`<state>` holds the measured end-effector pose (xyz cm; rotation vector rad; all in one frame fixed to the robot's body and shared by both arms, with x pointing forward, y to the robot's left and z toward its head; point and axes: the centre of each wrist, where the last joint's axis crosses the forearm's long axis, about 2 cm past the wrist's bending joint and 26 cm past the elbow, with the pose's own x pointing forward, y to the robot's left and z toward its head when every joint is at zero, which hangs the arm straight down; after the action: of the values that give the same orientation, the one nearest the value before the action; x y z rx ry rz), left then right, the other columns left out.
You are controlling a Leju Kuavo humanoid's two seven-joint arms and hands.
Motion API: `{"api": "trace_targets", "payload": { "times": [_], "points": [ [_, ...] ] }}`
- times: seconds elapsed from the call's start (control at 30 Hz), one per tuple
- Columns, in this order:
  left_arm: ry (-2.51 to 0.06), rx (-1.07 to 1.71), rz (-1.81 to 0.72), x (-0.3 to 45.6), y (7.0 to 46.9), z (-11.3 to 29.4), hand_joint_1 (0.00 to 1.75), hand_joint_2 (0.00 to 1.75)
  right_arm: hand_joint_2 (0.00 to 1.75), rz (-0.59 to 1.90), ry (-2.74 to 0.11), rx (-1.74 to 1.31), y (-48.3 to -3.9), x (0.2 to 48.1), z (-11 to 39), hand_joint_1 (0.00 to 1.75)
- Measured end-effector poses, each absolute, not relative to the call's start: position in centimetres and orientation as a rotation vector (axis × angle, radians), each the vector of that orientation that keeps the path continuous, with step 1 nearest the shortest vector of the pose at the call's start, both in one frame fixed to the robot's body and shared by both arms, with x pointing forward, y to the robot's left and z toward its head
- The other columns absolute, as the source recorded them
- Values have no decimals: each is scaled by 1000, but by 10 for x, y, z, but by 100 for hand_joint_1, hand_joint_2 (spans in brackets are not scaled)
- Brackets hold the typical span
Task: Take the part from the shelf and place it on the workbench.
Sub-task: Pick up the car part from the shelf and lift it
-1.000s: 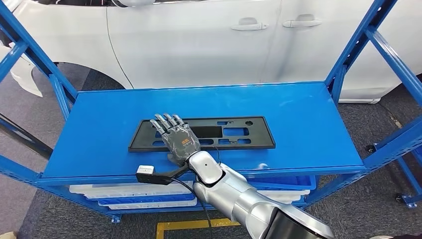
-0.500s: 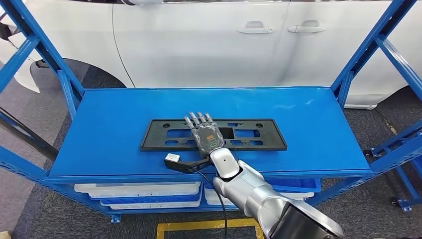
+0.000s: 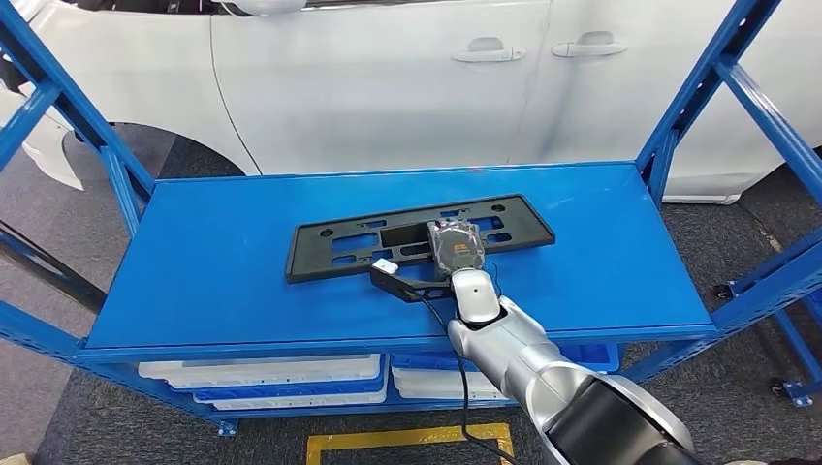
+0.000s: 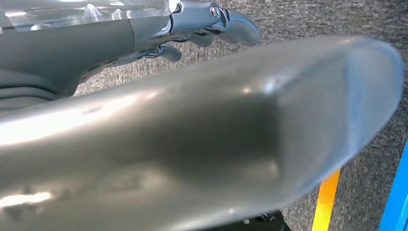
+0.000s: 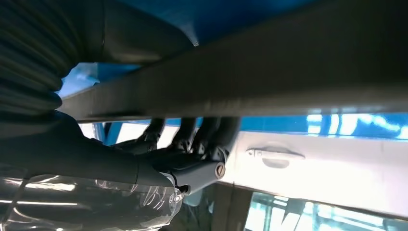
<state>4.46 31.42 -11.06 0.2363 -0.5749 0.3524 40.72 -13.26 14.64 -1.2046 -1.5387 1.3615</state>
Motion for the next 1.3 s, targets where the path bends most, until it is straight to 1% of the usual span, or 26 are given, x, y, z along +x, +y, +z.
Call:
{"api": "trace_targets", "payload": {
  "times": [0.27, 0.57, 0.7, 0.8, 0.87, 0.97, 1.07, 1.13, 1.2, 1.3],
  "points": [
    [-624, 230, 354, 49, 316, -110, 0, 0, 175, 1339, -1525, -1193, -141, 411, 147, 175],
    [-707, 243, 355, 49, 316, -110, 0, 0, 175, 1328, -1570, -1157, -147, 409, 142, 175],
    [-726, 235, 364, 50, 314, -110, 0, 175, 175, 1302, -1624, -1144, -146, 411, 147, 175],
    [-732, 236, 377, 49, 314, -110, 0, 175, 175, 1245, -1733, -1093, -142, 413, 156, 175],
    [-730, 239, 386, 49, 314, -110, 0, 175, 175, 1166, -1841, -1001, -137, 415, 167, 175],
    [-742, 238, 418, 48, 314, -110, 0, 175, 175, 933, -2042, -669, -128, 414, 192, 175],
    [-769, 232, 460, 46, 314, -111, 0, 175, 175, 589, -2241, -204, -124, 402, 222, 175],
    [-773, 233, 486, 45, 314, -111, 0, 175, 175, 397, -2362, 31, -126, 392, 247, 175],
    [-769, 236, 500, 44, 314, -111, 0, 175, 175, 308, -2453, 118, -131, 385, 268, 175],
    [-759, 239, 519, 44, 314, -111, 0, 175, 175, 220, -2517, 246, -139, 374, 283, 175]
  ]
}}
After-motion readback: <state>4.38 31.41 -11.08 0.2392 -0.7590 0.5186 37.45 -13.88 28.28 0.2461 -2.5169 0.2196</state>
